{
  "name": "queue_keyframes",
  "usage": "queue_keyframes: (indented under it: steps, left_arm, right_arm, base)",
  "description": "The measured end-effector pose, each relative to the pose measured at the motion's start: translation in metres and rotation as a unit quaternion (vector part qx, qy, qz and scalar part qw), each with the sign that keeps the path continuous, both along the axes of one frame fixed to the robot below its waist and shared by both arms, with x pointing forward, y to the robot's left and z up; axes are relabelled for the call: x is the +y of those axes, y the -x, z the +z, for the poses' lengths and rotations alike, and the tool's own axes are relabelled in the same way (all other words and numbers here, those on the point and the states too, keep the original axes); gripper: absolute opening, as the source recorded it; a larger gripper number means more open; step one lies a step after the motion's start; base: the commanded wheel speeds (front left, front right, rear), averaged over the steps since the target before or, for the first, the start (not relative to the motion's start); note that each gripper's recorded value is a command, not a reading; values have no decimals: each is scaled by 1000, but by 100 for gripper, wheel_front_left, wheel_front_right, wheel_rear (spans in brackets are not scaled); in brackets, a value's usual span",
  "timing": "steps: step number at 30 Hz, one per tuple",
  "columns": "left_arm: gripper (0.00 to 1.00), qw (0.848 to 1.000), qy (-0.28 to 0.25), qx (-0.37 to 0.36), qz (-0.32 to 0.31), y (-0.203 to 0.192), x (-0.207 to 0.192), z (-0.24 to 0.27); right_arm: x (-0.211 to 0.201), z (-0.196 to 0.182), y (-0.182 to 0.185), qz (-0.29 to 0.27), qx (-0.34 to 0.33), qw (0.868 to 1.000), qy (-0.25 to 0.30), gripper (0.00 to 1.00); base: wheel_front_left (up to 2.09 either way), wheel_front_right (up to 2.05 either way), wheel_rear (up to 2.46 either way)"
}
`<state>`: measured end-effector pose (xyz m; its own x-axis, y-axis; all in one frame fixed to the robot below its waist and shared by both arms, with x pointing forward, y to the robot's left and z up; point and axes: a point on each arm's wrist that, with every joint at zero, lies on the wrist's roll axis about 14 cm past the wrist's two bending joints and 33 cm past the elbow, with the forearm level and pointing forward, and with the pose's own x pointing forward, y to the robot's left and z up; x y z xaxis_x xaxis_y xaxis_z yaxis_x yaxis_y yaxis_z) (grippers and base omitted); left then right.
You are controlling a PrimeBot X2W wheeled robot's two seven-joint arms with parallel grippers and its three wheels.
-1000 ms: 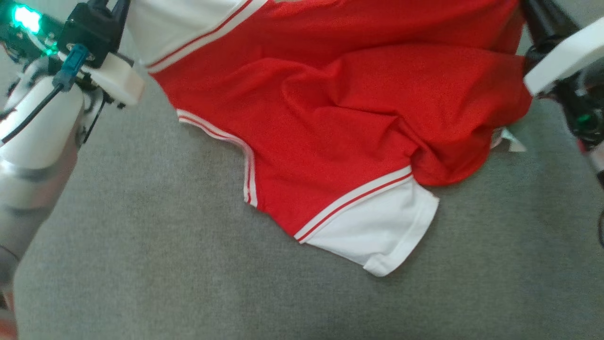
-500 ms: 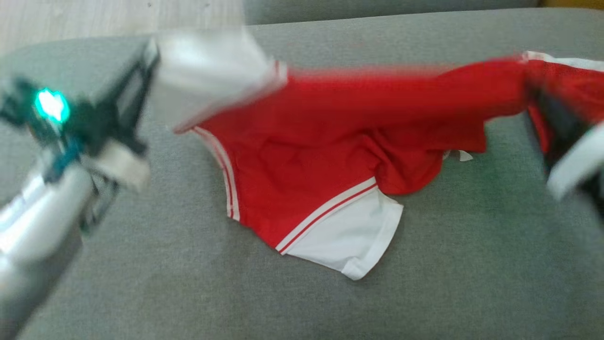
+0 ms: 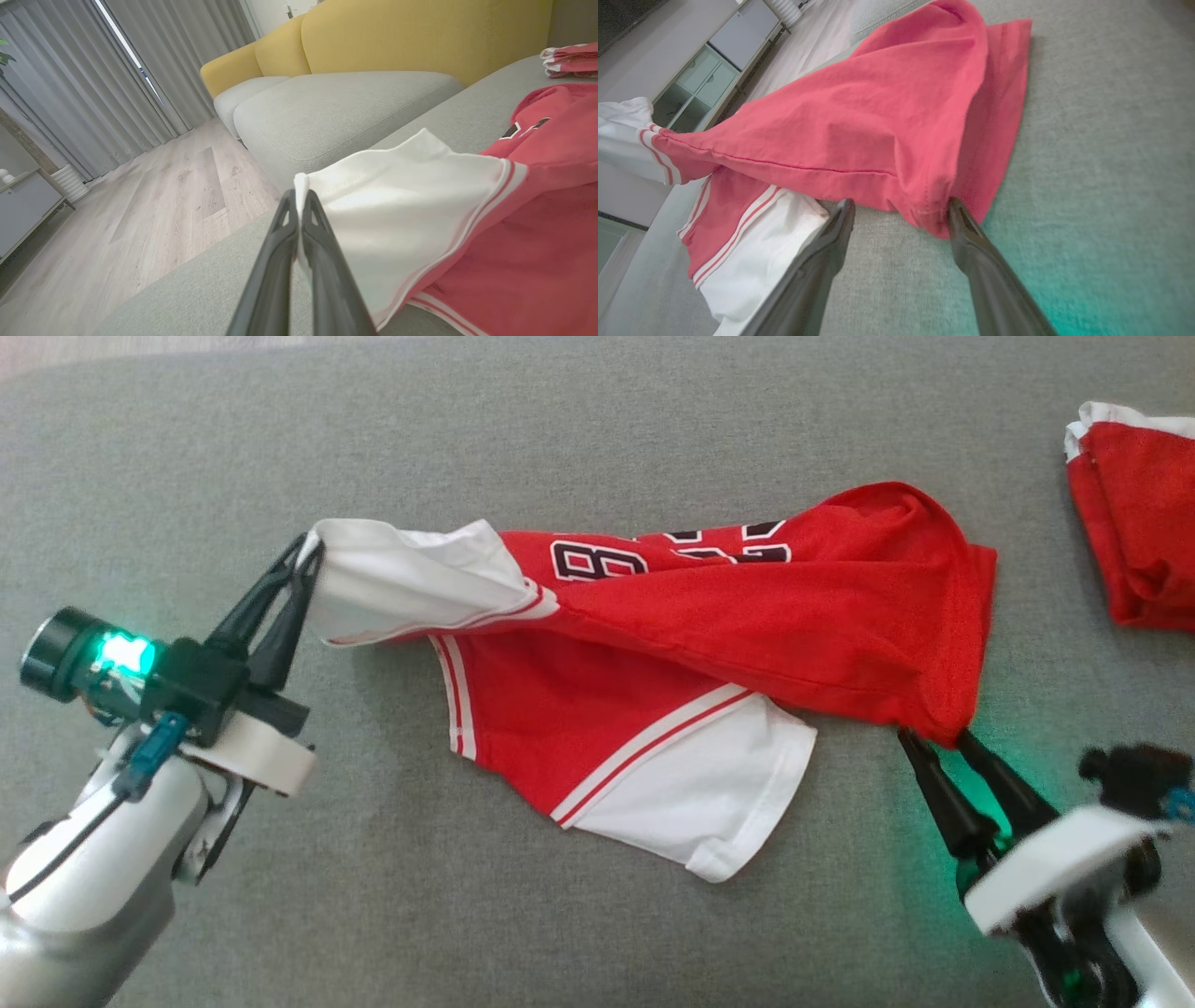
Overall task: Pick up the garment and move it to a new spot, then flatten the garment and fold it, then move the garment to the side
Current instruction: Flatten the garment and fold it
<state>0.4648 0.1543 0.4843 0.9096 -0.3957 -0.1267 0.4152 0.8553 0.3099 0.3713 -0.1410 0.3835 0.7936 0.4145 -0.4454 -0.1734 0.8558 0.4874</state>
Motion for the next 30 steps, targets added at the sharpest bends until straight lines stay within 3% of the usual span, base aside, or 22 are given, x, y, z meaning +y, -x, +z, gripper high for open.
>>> queue_keyframes:
  steps: [5, 9, 21, 22, 24, 25, 27, 30]
  left_arm:
    - [0, 1000, 1, -10, 9, -4, 4, 7]
    - [0, 1000, -2, -13, 7, -4, 4, 8]
    - [0, 1000, -5, -4, 16, -2, 14, -1]
    - [0, 1000, -6, -5, 17, -3, 14, 0]
    - [0, 1000, -7, -5, 18, -2, 15, -1]
    - [0, 1000, -6, -4, 18, -2, 15, -1]
    - [0, 1000, -8, -4, 18, -2, 16, -2]
    - [0, 1000, -10, -5, 19, -3, 16, -1]
  right_arm:
    - [-4, 7, 17, -12, -2, 1000, -7, 100]
    - [-10, 14, 10, -25, -13, 1000, -6, 100]
    - [-5, -6, 4, -23, 20, 1000, -1, 98]
    - [-4, -7, 3, -23, 22, 999, -2, 85]
    - [-2, -9, 0, -22, 23, 999, -2, 42]
    - [-1, -8, -2, -21, 21, 1000, -3, 33]
    - [0, -6, -4, -19, 18, 1000, -4, 2]
    - [2, -3, -5, -17, 13, 1000, -5, 0]
  base:
    - [0, 0, 0]
    - [0, 0, 0]
    - [0, 0, 0]
    - [0, 0, 0]
    - [0, 0, 0]
    - [0, 0, 0]
    - [0, 0, 0]
    - [0, 0, 0]
